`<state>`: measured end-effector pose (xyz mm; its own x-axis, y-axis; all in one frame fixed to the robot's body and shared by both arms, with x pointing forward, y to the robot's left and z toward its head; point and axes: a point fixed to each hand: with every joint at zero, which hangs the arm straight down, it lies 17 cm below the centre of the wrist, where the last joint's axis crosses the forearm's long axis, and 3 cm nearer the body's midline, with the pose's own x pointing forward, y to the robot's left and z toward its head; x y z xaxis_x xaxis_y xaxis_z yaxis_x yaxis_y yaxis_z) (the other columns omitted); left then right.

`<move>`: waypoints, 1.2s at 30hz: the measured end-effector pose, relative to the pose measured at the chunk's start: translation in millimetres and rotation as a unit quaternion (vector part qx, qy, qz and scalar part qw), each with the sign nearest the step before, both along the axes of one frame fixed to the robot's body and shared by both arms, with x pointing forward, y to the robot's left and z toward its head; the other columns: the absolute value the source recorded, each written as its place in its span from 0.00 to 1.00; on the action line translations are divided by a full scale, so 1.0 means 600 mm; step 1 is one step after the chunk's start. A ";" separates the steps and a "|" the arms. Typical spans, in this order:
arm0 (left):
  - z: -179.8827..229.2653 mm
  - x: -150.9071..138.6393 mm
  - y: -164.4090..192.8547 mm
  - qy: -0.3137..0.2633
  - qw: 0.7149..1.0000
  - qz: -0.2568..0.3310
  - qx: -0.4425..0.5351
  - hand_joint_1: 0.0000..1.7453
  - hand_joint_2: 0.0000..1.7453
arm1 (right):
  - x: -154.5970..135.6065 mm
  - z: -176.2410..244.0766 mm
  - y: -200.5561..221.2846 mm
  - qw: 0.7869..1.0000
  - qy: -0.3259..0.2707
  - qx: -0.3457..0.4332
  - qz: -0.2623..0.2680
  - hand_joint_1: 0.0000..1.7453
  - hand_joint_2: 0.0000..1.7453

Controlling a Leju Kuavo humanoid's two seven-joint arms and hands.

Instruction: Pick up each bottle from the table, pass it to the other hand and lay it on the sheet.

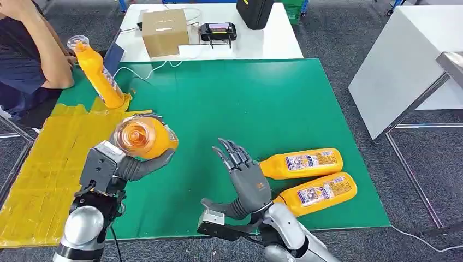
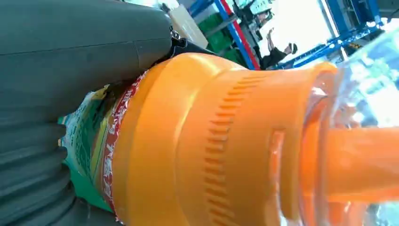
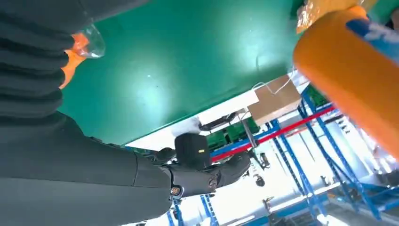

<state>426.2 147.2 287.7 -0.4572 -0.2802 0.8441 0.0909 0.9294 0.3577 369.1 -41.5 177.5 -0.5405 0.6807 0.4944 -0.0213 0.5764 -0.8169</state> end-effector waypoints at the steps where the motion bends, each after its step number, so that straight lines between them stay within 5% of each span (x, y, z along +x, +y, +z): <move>1: -0.002 0.003 0.005 -0.010 0.999 0.019 0.035 1.00 1.00 | -0.005 0.001 -0.004 1.000 0.001 0.001 -0.001 0.00 0.00; 3: -0.007 0.011 0.021 -0.046 0.986 0.076 0.144 1.00 1.00 | -0.023 0.007 -0.016 1.000 0.009 0.012 -0.004 0.00 0.00; 7: -0.038 0.025 0.057 -0.103 0.913 0.157 0.362 1.00 1.00 | -0.057 0.061 -0.064 0.999 -0.003 0.041 -0.024 0.00 0.00; 12: -0.152 0.048 0.101 -0.065 0.853 0.156 0.494 1.00 1.00 | -0.084 0.115 -0.141 0.995 -0.026 0.075 -0.057 0.00 0.00; 17: -0.232 0.056 0.136 -0.026 0.828 0.138 0.542 1.00 1.00 | -0.093 0.141 -0.188 0.992 -0.049 0.089 -0.073 0.00 0.00; 18: -0.241 0.056 0.140 -0.020 0.825 0.137 0.548 1.00 1.00 | -0.093 0.143 -0.192 0.992 -0.051 0.089 -0.075 0.00 1.00; 36: -0.422 0.076 0.293 0.140 0.766 0.130 0.614 1.00 1.00 | -0.057 0.072 -0.310 0.991 -0.002 -0.051 -0.126 0.00 1.00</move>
